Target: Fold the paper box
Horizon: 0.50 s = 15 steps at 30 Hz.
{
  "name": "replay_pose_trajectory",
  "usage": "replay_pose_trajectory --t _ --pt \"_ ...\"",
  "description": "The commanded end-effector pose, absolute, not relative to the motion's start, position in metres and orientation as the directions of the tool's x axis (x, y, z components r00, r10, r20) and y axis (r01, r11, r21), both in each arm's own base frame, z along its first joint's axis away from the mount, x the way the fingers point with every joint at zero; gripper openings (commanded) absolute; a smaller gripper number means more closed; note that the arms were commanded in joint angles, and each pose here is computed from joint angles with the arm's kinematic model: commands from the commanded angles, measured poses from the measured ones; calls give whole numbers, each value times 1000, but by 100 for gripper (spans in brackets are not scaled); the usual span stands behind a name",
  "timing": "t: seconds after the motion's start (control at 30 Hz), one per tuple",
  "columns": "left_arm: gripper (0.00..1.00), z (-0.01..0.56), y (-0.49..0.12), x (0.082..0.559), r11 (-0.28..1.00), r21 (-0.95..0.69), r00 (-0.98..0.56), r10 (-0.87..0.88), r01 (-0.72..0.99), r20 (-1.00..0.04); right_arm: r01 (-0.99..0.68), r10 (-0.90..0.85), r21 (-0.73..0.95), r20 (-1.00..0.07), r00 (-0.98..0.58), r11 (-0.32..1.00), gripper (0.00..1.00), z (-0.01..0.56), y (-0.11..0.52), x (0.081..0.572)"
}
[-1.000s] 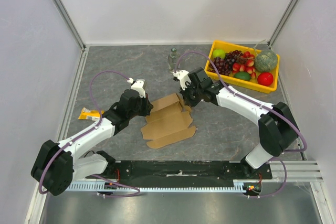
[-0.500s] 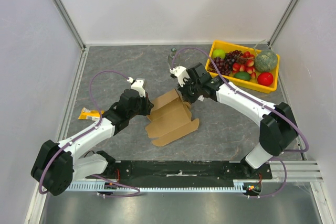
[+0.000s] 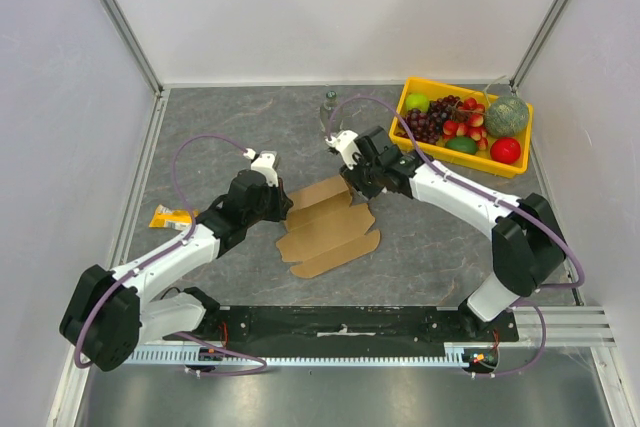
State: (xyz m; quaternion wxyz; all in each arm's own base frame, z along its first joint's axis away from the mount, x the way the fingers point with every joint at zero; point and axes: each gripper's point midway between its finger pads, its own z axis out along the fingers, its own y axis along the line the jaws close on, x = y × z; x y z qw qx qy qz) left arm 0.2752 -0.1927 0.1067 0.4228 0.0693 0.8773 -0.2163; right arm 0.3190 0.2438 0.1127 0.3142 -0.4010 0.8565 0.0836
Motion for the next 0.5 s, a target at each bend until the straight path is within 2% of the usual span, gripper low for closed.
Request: replay_pose_trajectory --t 0.0,0.07,0.13,0.2,0.33,0.47 --pt "2 101 -195 272 896 -334 -662 -62 294 -747 -649 -550 -156 -695 -464 745 48 134 235 331" --pt "2 100 -195 271 896 -335 -662 -63 293 -747 -640 -499 -118 -736 -457 759 47 142 238 326" --pt "2 100 -195 272 895 -336 -660 -64 294 -748 -645 -435 -55 -781 -449 762 42 150 245 319" --pt "2 100 -195 272 895 -337 -661 -66 293 -748 -668 -381 20 -808 -448 744 32 149 254 310" --pt "2 100 -195 272 895 -337 -661 -66 293 -748 -659 -306 131 -807 -504 740 14 128 262 299" --pt "2 102 -195 272 894 -338 -658 -67 294 -750 -631 -272 192 -782 -561 752 5 97 261 289"
